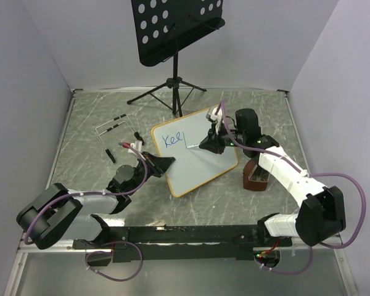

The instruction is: Write a sentence on the whiteboard

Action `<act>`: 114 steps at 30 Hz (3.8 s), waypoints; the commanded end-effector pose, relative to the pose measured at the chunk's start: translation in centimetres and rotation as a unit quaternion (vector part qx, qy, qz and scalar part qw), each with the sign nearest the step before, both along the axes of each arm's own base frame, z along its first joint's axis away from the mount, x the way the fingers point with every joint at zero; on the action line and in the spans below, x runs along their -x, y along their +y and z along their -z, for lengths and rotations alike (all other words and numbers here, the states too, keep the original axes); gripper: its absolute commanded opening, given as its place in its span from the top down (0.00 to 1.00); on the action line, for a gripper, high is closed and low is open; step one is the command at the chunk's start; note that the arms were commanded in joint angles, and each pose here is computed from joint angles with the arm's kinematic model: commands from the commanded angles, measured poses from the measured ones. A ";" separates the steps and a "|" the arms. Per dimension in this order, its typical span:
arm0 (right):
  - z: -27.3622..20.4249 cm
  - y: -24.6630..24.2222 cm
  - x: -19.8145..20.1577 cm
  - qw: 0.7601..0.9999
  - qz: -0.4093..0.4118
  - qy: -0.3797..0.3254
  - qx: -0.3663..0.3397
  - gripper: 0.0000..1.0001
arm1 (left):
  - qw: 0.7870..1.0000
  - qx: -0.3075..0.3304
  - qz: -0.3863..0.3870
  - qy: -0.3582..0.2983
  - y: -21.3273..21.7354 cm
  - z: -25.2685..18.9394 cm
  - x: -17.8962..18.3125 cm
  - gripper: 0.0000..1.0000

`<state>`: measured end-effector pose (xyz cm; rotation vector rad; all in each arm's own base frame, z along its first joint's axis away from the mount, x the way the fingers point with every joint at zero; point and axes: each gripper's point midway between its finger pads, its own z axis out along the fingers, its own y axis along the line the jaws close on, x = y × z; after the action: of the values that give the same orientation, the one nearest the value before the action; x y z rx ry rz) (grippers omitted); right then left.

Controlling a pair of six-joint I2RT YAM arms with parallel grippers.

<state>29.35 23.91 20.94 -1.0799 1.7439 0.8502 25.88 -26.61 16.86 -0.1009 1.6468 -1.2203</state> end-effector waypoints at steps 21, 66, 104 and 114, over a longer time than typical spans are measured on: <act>-6.7 1.5 -4.2 0.997 0.024 -0.065 -0.043 1.00 | 0.999 -0.012 0.023 -0.042 -0.7 -0.9 0.4 0.99; -2.3 -0.1 -3.0 0.999 0.044 -0.019 0.002 1.00 | 0.999 -0.006 0.018 -0.046 -0.3 -1.0 0.3 0.99; -8.4 -3.5 -0.2 0.995 0.031 -0.061 -0.066 1.00 | 0.999 -0.014 0.021 -0.045 -0.2 -0.4 0.6 0.99; -8.1 -3.6 -0.3 0.995 0.024 -0.066 -0.071 1.00 | 0.999 -0.017 0.021 -0.045 -0.1 -0.5 0.6 0.99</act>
<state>30.01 20.25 27.93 -0.9496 1.6451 0.8389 25.74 -26.59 16.80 -0.0777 1.6319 -1.2300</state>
